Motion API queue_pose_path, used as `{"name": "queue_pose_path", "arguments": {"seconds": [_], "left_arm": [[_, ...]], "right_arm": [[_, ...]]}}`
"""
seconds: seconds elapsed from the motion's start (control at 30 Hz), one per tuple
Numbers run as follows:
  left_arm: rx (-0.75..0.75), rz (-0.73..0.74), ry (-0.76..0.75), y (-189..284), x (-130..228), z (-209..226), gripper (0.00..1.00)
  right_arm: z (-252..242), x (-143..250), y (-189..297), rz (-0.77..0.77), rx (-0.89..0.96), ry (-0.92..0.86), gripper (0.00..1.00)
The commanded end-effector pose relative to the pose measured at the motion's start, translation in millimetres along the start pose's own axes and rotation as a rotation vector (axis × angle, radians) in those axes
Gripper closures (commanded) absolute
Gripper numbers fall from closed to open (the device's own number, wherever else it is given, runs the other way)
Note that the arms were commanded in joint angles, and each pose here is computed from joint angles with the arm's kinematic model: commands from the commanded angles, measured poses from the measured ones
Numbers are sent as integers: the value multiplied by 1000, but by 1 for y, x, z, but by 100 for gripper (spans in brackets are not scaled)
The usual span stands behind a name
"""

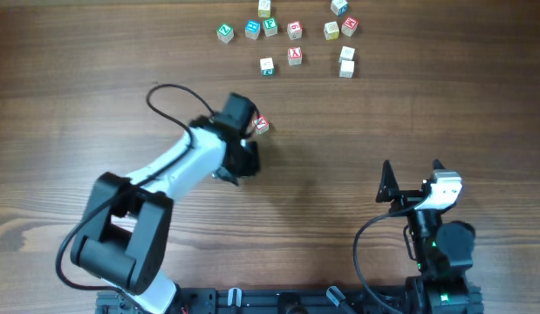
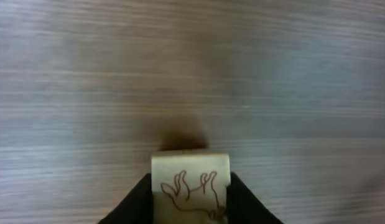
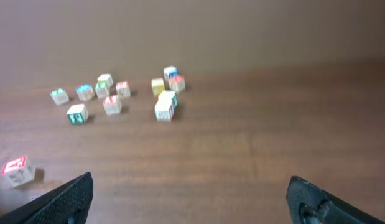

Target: Form a circle

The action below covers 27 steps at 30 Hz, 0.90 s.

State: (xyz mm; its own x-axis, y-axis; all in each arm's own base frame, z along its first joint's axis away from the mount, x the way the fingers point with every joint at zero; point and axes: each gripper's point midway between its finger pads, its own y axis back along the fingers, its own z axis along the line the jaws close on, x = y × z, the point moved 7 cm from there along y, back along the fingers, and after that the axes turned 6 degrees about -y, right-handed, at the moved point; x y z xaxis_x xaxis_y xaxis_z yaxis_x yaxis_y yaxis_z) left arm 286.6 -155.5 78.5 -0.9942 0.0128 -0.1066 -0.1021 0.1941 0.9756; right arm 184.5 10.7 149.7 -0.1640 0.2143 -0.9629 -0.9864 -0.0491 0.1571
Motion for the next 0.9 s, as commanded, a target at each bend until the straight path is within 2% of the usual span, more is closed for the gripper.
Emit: {"name": "queue_pose_path", "arguments": {"seconds": [0.0, 0.07, 0.13, 0.17, 0.3, 0.33, 0.47, 0.63, 0.77, 0.83, 0.87], "left_arm": [[19, -47, -22, -18, 8, -11, 63], [-3, -90, -29, -19, 3, -11, 58], [-29, -124, -28, -18, -1, -9, 46], [-34, -132, -27, -18, -3, -8, 40], [-35, -135, -27, -18, -3, -8, 15], [-35, -135, -27, -18, -3, -8, 1], [-13, -151, -29, -14, -7, -12, 0], [35, -242, -38, 21, -28, -28, 0], [74, -422, -112, 90, -48, -44, 0], [41, -534, -95, 123, -52, -41, 0], [31, -575, -88, 135, -51, -39, 0]], "right_arm": [[-1, 10, -4, 67, 3, -115, 0], [-2, 14, -5, 86, 14, -213, 0], [0, 6, -7, 48, 0, -387, 0], [5, -2, -7, 11, -42, -408, 1], [28, -44, 0, -123, -243, -314, 0], [32, -50, 1, -120, -268, -301, 0], [40, -65, -11, -4, -258, -250, 0], [45, -80, -60, 269, -174, -226, 0], [54, -96, -126, 627, -100, -251, 0], [67, -108, -148, 739, -176, -257, 0], [72, -113, -159, 749, -205, -270, 0]]}}
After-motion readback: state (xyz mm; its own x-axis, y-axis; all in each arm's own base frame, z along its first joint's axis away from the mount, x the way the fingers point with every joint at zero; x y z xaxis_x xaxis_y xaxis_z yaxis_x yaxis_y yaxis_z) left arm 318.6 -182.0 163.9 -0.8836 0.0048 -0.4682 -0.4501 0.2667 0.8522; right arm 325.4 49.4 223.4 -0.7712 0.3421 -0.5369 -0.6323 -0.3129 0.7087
